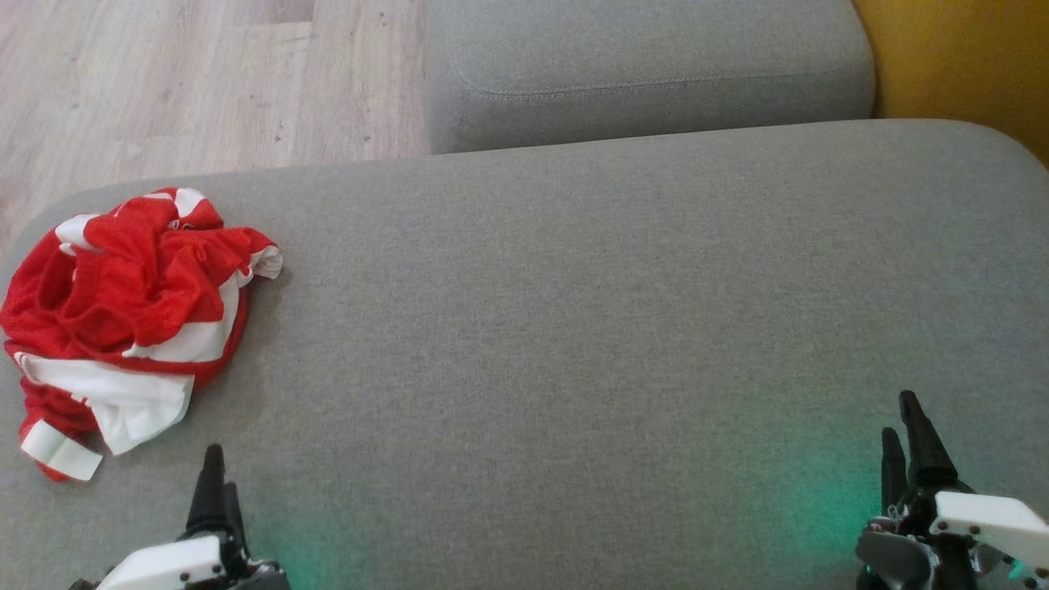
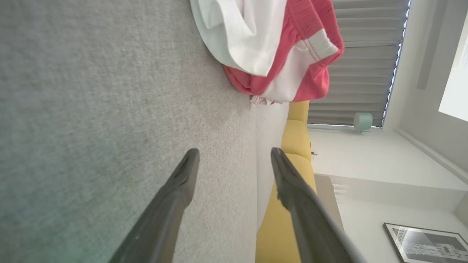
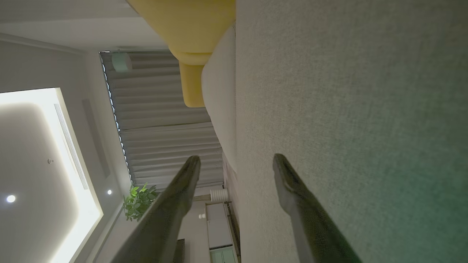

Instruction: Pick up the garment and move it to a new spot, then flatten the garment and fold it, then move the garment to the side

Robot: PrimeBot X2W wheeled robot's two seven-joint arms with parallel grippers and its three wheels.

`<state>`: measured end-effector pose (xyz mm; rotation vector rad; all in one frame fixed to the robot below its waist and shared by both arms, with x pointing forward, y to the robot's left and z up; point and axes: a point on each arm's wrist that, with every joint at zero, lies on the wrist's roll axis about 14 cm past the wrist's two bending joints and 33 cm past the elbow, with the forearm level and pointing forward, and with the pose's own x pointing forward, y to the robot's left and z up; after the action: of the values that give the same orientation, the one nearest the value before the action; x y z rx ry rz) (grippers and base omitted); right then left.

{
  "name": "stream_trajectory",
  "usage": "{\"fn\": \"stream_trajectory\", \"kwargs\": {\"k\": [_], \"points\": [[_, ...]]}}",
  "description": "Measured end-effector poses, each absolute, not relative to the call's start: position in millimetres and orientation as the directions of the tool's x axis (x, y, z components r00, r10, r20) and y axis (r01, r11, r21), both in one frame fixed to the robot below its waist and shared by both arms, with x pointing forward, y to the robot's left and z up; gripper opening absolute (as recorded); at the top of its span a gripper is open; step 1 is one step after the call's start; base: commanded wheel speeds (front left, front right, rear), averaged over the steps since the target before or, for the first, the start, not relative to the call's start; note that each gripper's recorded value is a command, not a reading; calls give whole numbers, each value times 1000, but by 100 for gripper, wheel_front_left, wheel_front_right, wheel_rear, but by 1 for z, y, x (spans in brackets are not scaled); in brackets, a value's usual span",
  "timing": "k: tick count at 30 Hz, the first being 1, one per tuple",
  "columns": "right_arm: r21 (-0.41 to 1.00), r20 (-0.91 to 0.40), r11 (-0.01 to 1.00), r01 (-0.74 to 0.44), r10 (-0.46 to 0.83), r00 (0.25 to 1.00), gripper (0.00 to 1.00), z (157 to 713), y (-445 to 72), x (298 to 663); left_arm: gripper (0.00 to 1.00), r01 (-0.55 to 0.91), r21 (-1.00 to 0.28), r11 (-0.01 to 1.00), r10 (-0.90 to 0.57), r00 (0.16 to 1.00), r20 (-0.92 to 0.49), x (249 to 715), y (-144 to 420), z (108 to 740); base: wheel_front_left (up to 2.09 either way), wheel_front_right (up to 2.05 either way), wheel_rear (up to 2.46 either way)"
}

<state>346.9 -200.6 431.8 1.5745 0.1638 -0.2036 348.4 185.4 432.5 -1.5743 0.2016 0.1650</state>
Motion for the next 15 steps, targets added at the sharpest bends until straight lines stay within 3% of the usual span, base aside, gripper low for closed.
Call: {"fn": "stream_trajectory", "kwargs": {"k": [15], "points": [[955, -229, 189, 230, -27, 973, 100, 435, -198, 348, 100, -200, -963, 182, -24, 978, -208, 351, 181, 443, 0, 0, 0]]}}
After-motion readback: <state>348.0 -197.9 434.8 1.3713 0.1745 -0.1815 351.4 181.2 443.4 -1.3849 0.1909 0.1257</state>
